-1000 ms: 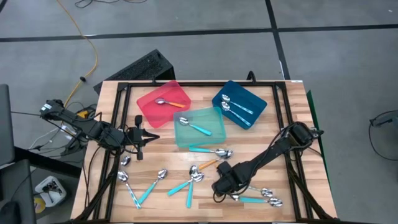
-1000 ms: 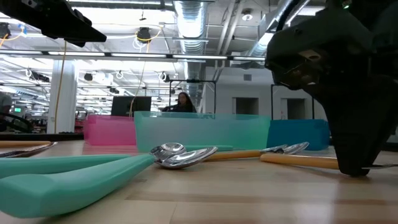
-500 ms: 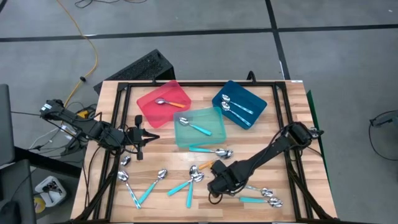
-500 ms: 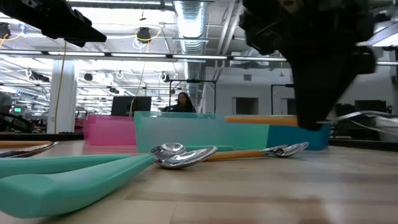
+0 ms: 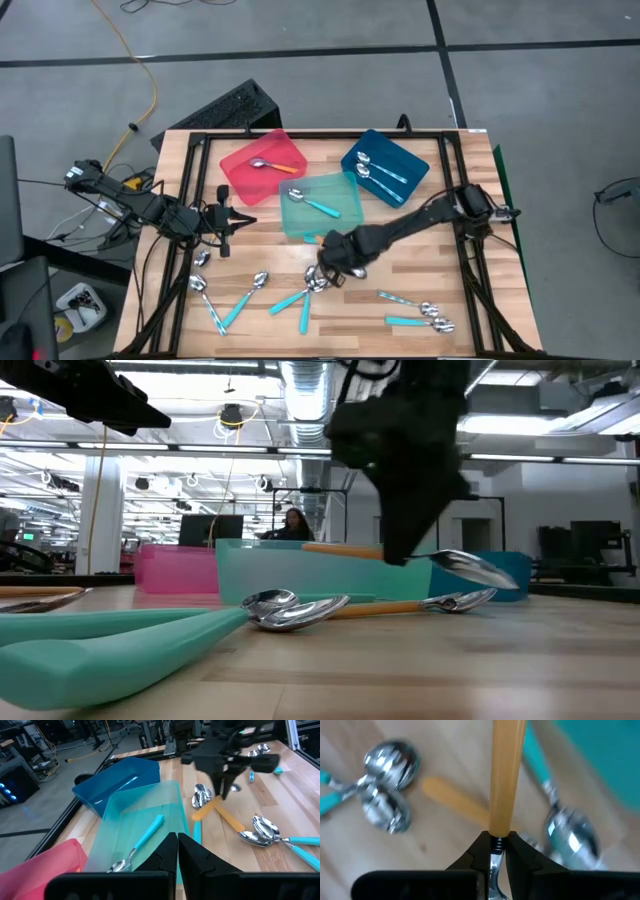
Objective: Sort silverware by color (type)
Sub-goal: Put the bottom orange spoon into the red bin
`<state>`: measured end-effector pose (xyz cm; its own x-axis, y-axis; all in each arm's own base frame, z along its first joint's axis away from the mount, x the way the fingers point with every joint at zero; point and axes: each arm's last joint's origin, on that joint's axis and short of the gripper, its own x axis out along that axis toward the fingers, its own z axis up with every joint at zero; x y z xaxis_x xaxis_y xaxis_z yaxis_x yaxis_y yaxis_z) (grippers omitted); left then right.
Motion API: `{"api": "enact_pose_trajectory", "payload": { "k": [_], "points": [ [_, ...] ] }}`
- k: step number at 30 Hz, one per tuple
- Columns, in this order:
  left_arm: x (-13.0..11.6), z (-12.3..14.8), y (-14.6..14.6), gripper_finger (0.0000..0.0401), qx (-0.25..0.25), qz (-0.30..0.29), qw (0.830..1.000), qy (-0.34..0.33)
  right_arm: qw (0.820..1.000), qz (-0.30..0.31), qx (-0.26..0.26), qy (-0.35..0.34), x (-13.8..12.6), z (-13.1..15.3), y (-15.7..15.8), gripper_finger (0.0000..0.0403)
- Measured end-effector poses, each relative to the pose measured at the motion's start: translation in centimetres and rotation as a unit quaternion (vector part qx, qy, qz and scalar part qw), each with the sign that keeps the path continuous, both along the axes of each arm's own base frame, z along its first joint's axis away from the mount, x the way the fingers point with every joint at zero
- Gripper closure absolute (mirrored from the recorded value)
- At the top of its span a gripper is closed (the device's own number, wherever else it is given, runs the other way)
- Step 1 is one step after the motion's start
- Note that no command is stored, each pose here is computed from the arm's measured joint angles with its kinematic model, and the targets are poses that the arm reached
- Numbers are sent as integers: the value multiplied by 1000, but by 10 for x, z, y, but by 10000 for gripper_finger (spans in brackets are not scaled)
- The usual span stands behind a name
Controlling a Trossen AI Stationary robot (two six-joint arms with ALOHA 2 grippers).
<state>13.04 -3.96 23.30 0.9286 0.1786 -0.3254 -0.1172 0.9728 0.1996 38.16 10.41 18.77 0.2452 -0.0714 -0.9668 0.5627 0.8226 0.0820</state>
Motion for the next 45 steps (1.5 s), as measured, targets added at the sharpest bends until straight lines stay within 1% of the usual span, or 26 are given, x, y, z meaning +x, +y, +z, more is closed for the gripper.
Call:
{"api": "enact_pose_trajectory", "payload": {
  "k": [9,16,21,24,26,31,35,40,43,45],
  "points": [
    [0,-1,0,401,0,1,1000,3,996,63,-28,-64,24,5,-51,342],
    [0,-1,0,401,-1,4,1000,2,982,116,-64,-137,42,12,-88,342],
    [-1,0,3,401,2,48,999,-8,965,143,-110,-193,53,20,-117,342],
    [-1,1,4,401,-1,77,997,-18,952,148,-137,-229,59,26,-131,342],
    [-1,1,4,401,-11,88,996,-25,951,147,-140,-233,60,27,-138,342],
    [-1,1,5,401,-33,98,994,-31,953,148,-134,-228,58,26,-146,342],
    [-1,1,5,401,-34,99,994,-31,951,156,-138,-228,58,26,-146,342],
    [-1,0,5,401,-44,103,993,-29,941,159,-147,-261,62,33,-142,342],
    [-3,-5,6,401,-58,114,992,-11,936,161,-149,-275,64,36,-138,342],
    [-6,-10,7,401,-67,133,989,6,935,163,-151,-276,64,36,-135,342]
  ]
}}
